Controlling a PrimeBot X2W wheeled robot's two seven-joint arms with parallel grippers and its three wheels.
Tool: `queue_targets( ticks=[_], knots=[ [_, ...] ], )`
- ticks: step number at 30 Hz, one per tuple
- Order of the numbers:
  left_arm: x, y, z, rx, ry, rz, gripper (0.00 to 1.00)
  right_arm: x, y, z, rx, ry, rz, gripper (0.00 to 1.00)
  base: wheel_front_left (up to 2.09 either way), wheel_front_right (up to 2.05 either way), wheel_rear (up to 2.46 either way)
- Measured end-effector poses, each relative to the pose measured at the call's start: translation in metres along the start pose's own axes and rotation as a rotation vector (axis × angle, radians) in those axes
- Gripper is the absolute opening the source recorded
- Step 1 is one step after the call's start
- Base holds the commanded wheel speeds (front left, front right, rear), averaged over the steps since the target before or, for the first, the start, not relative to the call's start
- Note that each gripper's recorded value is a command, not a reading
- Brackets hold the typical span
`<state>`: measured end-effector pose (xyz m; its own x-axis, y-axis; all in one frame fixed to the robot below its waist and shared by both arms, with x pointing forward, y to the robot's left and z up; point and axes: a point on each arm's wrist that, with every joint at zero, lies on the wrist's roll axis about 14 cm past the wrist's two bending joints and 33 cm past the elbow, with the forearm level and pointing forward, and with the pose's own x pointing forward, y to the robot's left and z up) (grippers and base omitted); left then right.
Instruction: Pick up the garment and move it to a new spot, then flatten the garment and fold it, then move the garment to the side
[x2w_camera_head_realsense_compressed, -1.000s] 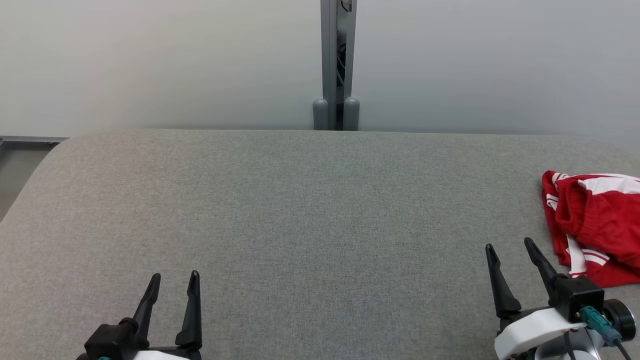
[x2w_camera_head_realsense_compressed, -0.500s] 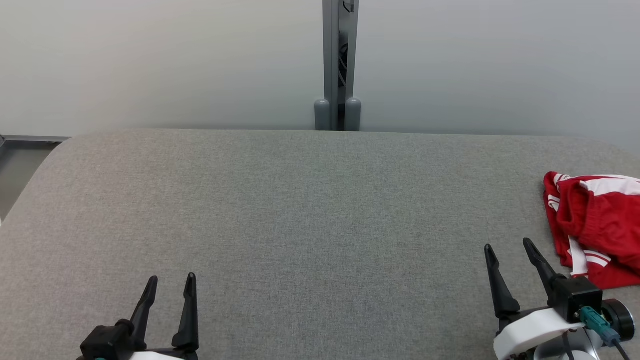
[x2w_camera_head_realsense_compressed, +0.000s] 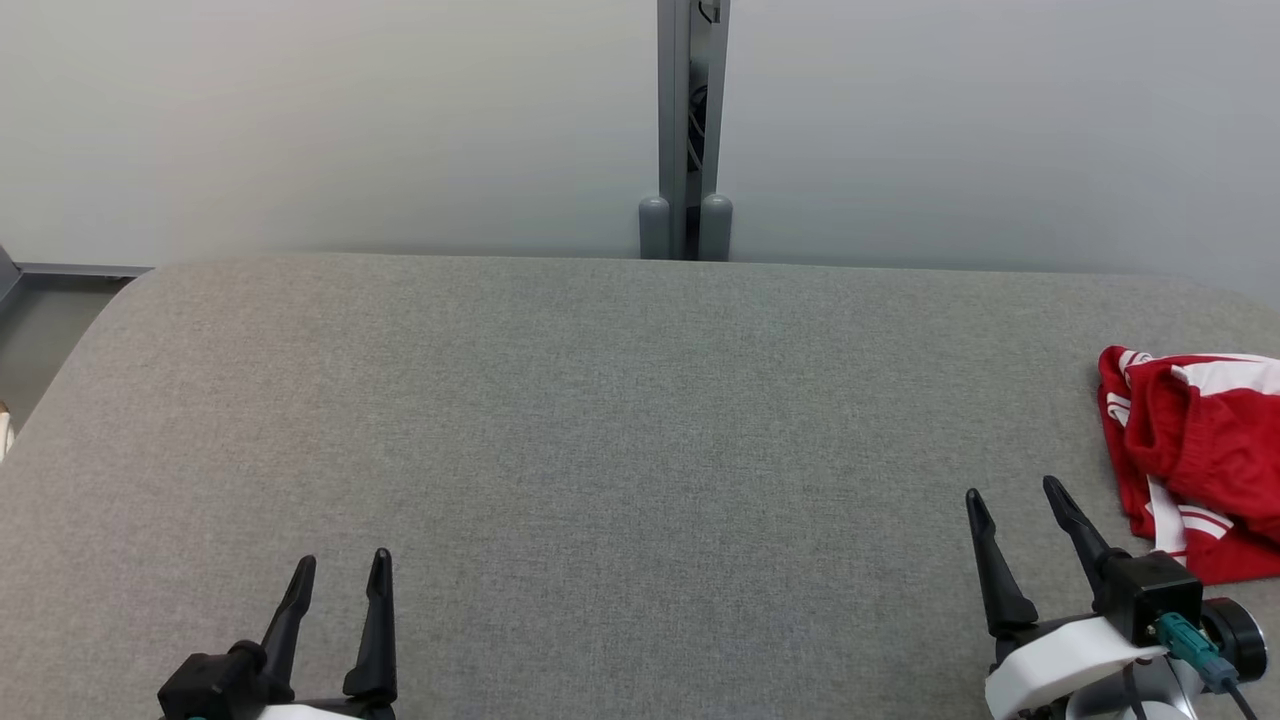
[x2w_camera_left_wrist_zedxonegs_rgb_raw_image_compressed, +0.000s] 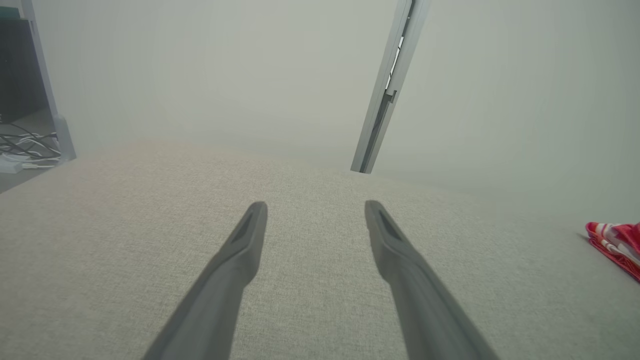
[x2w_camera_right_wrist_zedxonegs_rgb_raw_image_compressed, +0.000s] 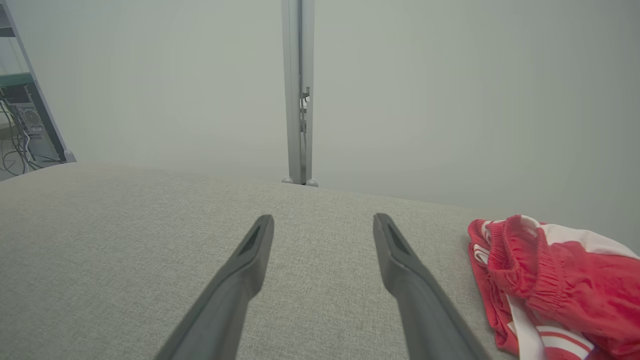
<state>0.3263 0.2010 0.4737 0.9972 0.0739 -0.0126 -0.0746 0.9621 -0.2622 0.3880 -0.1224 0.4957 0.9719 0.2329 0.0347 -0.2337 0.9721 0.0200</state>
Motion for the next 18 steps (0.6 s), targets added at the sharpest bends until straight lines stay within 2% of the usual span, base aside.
queue_targets(
  ticks=[4, 5, 10, 18],
  knots=[
    [-0.001, 0.002, 0.000, -0.009, 0.000, 0.007, 1.00, 0.001, 0.001, 0.000, 0.010, -0.001, 0.002, 1.00, 0.00, 0.00, 0.00],
    [-0.002, 0.003, -0.002, -0.009, 0.006, 0.011, 0.00, 0.001, 0.001, -0.001, 0.013, 0.001, 0.002, 0.00, 0.00, 0.00, 0.00],
    [-0.013, 0.007, -0.025, -0.028, 0.081, 0.034, 0.00, -0.010, 0.005, -0.026, 0.047, 0.084, -0.006, 0.00, 0.00, 0.00, 0.00],
    [-0.008, 0.004, -0.026, -0.166, 0.087, 0.048, 0.00, -0.012, -0.020, -0.030, 0.204, 0.117, -0.109, 0.00, 0.00, 0.00, 0.00]
  ],
)
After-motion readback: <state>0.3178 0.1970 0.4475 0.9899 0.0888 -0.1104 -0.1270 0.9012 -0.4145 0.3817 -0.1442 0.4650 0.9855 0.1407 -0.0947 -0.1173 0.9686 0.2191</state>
